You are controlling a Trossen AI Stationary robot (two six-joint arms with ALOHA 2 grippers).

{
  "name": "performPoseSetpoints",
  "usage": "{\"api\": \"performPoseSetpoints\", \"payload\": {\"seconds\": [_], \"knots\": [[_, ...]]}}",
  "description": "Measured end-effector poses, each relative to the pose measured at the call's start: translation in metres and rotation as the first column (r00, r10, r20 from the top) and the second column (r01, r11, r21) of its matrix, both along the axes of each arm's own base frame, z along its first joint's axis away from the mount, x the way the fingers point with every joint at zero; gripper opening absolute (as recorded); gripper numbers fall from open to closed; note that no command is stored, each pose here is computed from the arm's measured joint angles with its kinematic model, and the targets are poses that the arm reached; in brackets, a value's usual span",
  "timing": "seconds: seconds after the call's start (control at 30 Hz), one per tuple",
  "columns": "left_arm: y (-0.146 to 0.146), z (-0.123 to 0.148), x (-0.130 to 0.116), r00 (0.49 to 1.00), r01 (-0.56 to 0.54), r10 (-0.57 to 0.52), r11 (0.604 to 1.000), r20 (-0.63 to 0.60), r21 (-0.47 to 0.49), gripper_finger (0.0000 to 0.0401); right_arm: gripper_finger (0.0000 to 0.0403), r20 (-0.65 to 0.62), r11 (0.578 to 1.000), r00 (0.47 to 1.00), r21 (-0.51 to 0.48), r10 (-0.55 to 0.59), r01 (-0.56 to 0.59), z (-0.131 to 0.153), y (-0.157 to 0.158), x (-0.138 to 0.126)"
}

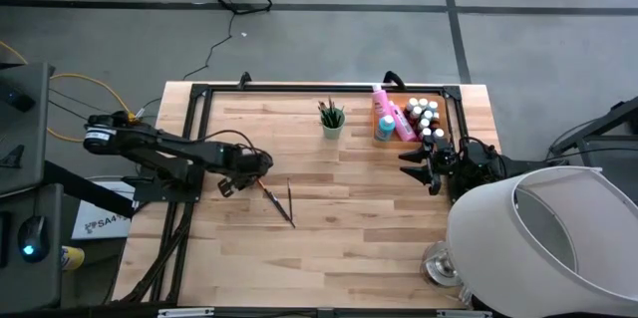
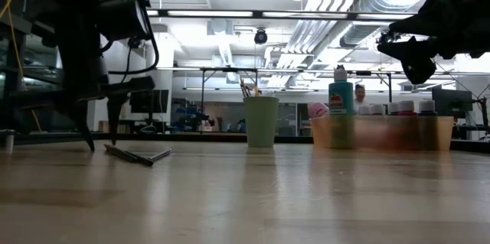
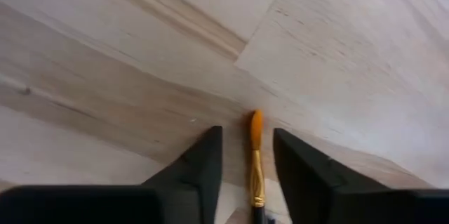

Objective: Pick & Place Paint Supplies
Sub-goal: Put the gold paintbrush into the green cup

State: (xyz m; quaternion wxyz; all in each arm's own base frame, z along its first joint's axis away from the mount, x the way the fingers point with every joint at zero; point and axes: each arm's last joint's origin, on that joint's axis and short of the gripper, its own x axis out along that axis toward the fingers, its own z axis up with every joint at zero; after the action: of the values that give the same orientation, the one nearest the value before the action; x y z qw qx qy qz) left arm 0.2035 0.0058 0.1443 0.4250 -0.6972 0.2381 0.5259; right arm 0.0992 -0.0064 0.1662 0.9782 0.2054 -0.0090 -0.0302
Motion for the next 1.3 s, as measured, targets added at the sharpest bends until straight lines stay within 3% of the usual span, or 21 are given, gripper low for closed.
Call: {"api": "performPoseSetpoints", "payload": {"seconds": [0.2,0.47,0.67,0.97,1.2,1.3], "knots": [[-0.001,0.000,0.000,1.000,0.001,-0.001,1.000,-0.009,-0.015,0.0058,0.0207,0.000,1.000,1.000,0.000,0.000,0.000,0.000,0.000,0.000],[-0.006,0.000,0.000,1.000,0.029,-0.029,1.000,-0.003,-0.010,0.0007,0.0207,0.000,1.000,1.000,0.000,0.000,0.000,0.000,0.000,0.000],[-0.008,0.001,0.001,0.997,0.072,-0.072,0.997,-0.003,-0.004,0.0004,0.0207,0.000,1.000,1.000,0.000,0.000,0.000,0.000,0.000,0.000],[-0.010,0.023,0.012,0.961,0.268,-0.270,0.963,0.054,0.035,0.0001,0.0207,0.000,1.000,1.000,0.000,0.000,0.000,0.000,0.000,0.000],[-0.010,0.059,0.013,0.905,0.390,-0.408,0.909,0.123,0.145,0.0001,0.0207,0.000,1.000,1.000,0.000,0.001,-0.001,0.000,0.000,0.000],[-0.009,0.080,0.010,0.868,0.425,-0.469,0.871,0.161,0.245,0.0000,0.0207,0.000,1.000,1.000,0.000,0.000,0.000,0.000,0.000,0.000]]}}
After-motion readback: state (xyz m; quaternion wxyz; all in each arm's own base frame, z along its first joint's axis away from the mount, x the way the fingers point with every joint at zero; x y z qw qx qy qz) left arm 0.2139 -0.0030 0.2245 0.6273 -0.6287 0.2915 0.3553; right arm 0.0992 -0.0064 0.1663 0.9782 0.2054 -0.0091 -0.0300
